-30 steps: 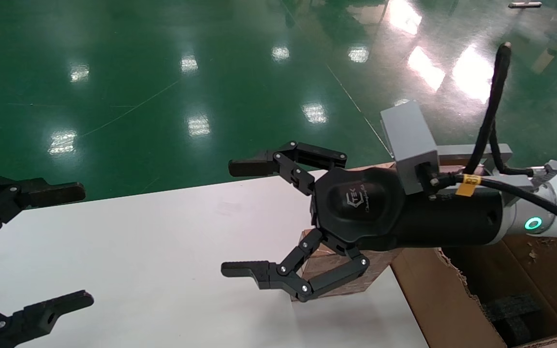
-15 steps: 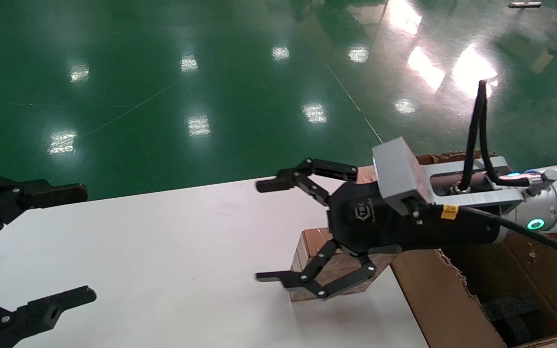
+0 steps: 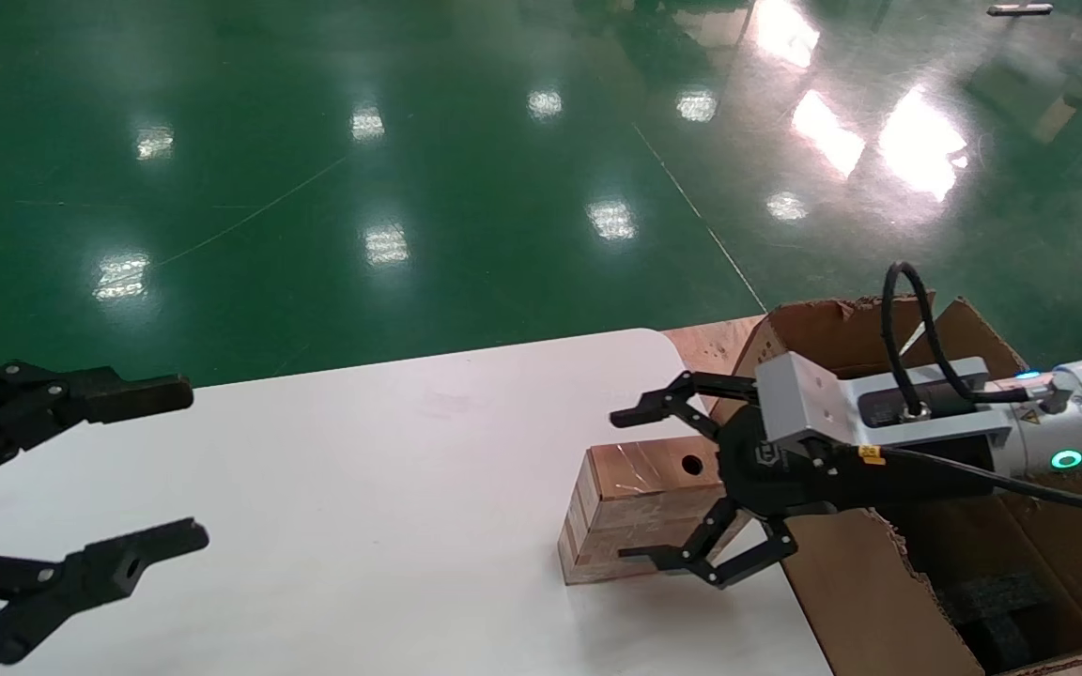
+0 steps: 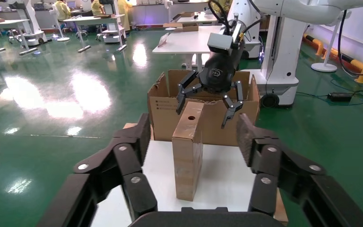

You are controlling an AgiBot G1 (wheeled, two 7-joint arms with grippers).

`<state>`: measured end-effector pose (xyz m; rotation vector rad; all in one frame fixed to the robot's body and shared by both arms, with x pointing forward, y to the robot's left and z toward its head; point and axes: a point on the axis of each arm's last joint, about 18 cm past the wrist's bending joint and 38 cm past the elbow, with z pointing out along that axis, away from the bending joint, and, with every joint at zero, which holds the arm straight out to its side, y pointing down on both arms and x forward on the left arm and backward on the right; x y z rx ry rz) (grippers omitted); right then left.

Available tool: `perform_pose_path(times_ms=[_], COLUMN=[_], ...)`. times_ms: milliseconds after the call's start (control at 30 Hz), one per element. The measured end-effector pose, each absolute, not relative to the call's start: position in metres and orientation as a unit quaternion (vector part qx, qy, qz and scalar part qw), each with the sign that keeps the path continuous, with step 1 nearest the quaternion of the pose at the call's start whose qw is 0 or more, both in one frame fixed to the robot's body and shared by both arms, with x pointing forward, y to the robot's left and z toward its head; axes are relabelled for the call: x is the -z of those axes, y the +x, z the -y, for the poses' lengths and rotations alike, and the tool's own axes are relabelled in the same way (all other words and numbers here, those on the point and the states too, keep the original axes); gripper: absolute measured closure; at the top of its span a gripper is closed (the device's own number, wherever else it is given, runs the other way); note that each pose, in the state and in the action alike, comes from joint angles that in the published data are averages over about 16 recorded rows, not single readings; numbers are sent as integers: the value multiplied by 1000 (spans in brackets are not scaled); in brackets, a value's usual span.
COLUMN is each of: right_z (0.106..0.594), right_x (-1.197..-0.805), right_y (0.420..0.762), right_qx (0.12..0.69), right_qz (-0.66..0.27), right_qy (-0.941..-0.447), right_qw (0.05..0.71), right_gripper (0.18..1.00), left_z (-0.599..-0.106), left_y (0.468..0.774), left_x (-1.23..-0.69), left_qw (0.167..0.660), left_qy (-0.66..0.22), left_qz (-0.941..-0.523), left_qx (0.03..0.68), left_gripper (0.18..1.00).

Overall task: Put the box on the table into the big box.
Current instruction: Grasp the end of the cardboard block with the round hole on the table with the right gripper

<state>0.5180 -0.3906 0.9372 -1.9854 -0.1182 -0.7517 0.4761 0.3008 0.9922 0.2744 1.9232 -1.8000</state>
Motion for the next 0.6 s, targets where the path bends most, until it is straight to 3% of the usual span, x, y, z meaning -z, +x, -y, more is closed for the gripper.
perform_pose_path(times_ms=[600], right_z=[415], right_x=[-924], right_y=[552], right_qx=[319], right_qz=[23], right_qy=[-834], right_qw=[450], right_gripper=[178], left_z=[-301], left_y=[476], left_x=[-992], left_qw=[244], left_qy=[100], left_qz=[-704], left_qx=[659], left_gripper=[825])
